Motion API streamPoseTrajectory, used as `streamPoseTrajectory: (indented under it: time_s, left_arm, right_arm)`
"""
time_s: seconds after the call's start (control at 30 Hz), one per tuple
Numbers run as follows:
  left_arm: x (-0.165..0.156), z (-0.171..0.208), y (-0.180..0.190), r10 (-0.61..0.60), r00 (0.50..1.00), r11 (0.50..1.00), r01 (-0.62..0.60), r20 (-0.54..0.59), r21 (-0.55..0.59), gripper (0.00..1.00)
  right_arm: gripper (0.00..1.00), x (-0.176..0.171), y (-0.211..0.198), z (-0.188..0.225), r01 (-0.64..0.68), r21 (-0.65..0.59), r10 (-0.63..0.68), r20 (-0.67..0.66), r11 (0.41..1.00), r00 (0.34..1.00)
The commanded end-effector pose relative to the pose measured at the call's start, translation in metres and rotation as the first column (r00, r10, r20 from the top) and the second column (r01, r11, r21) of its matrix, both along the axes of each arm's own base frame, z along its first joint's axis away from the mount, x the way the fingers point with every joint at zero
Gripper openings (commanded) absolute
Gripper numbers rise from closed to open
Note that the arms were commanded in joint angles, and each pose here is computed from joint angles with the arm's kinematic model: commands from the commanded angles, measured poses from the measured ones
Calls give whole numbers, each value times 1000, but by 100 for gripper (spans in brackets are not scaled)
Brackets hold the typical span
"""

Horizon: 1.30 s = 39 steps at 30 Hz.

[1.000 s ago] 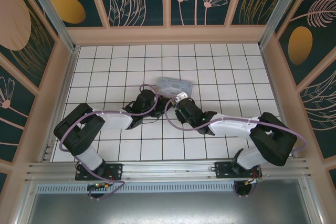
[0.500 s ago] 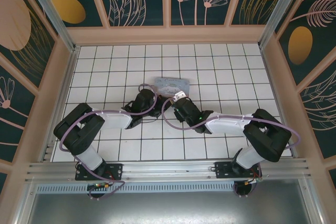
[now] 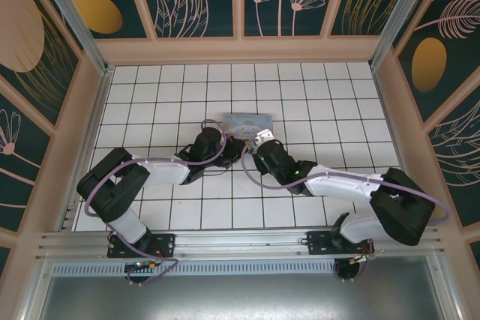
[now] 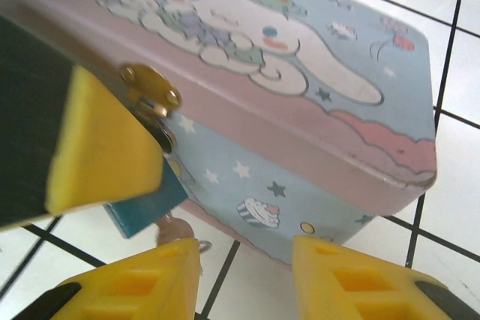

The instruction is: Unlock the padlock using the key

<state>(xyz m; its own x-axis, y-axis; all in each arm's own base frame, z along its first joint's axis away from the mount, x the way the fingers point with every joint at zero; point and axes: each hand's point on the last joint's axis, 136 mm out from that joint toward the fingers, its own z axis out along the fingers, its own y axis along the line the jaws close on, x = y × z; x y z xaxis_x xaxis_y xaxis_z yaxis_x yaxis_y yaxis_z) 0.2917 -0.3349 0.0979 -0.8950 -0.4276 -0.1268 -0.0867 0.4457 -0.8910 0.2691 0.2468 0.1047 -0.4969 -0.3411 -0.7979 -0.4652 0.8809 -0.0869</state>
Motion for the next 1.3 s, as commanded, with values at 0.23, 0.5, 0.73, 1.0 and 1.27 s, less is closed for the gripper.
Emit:
streamPoseTrajectory:
  time_s: [0.23, 0.5, 0.73, 1.0, 1.27]
  left_arm:
    - [9, 32, -14, -22, 997, 997, 26, 72, -66, 0]
    - [8, 35, -15, -27, 997, 997, 32, 75, -66, 0]
    - [6, 32, -13, -29, 997, 998, 33, 69, -62, 0]
    - [5, 26, -13, -33, 998, 997, 36, 59, -62, 0]
    - [4, 19, -14, -40, 998, 998, 43, 54, -53, 0]
  right_arm:
    - [40, -18, 2, -20, -34, -43, 31, -52, 998, 998]
    - [40, -8, 2, -26, -16, -87, 13, -35, 996, 999]
    - [38, 17, 4, -18, 8, -79, -10, -16, 997, 1000]
    - [34, 28, 18, -5, -24, -42, 23, -15, 999, 1000]
    - [11, 25, 31, -5, -78, 1, 78, -51, 997, 996]
